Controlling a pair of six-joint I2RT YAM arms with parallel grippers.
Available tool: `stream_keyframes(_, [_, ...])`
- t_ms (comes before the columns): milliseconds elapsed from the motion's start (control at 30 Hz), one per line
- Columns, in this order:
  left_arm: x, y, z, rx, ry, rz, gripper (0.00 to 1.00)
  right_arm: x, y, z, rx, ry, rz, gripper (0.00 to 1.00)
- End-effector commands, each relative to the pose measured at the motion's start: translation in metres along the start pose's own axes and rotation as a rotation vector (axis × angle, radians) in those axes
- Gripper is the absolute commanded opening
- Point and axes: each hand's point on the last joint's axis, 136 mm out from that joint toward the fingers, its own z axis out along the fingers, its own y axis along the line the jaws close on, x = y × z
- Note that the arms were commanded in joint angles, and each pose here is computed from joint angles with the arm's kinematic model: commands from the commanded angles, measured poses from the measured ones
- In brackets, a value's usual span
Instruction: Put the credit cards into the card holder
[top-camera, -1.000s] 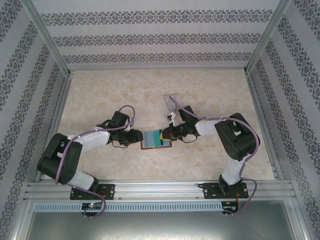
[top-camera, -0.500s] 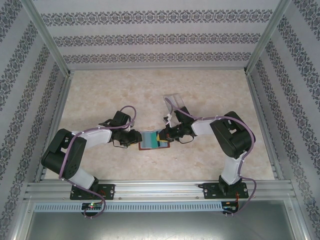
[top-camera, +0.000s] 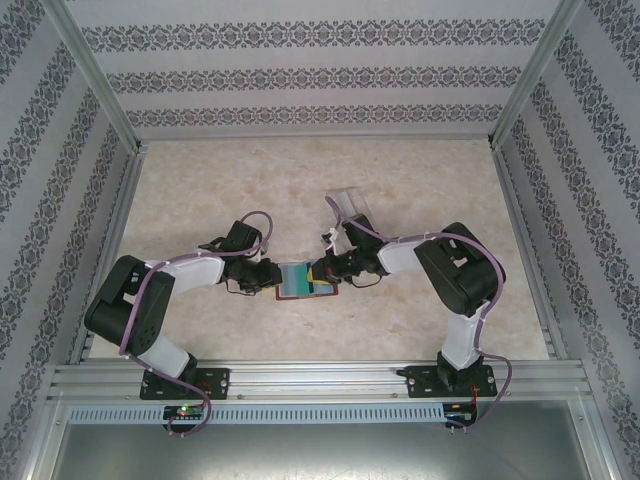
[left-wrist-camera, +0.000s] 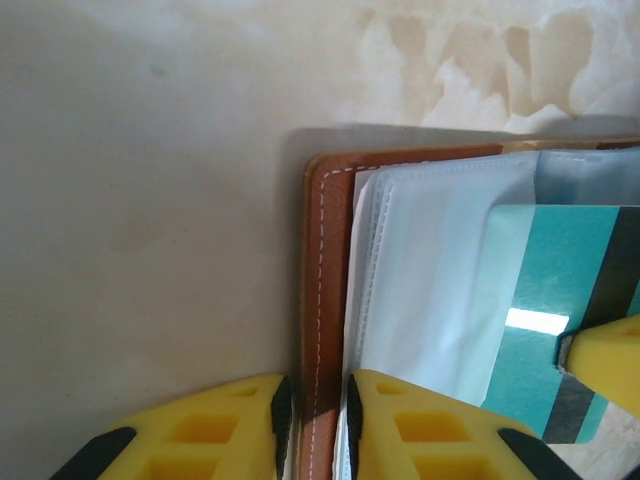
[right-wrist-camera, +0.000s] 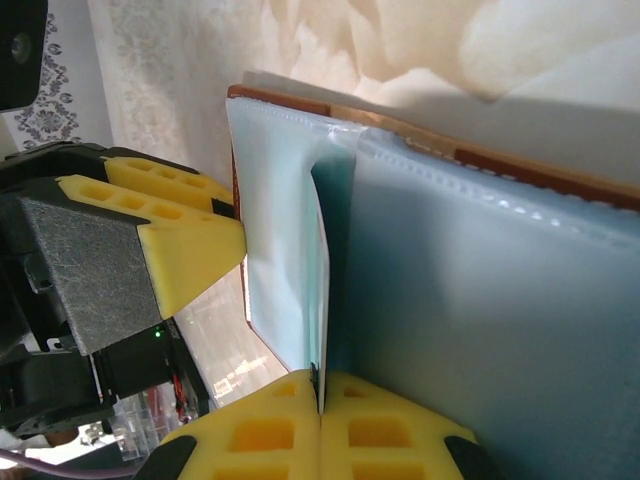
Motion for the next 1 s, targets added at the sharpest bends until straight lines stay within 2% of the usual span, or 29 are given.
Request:
stream_keyframes(0, [0.003, -0.008, 0.017, 0.033, 0.032, 0.036, 0.24, -0.005, -0.005, 0.009, 0.025, -0.026, 0.018, 0.0])
stream_keyframes(333, [0.003, -0.006, 0.016, 0.026, 0.033, 0.04, 0.24, -0.005, -0.008, 0.025, 0.049, -0.038, 0.015, 0.0])
stream_keyframes(600, [0.005, -0.004, 0.016, 0.011, 0.04, 0.048, 0.23, -0.015, -0.01, 0.009, 0.1, -0.129, 0.002, 0.0])
stream_keyframes(967, [0.011, 0.005, 0.018, -0.018, 0.055, 0.033, 0.23, -0.016, -0.012, 0.008, 0.098, -0.14, 0.016, 0.0])
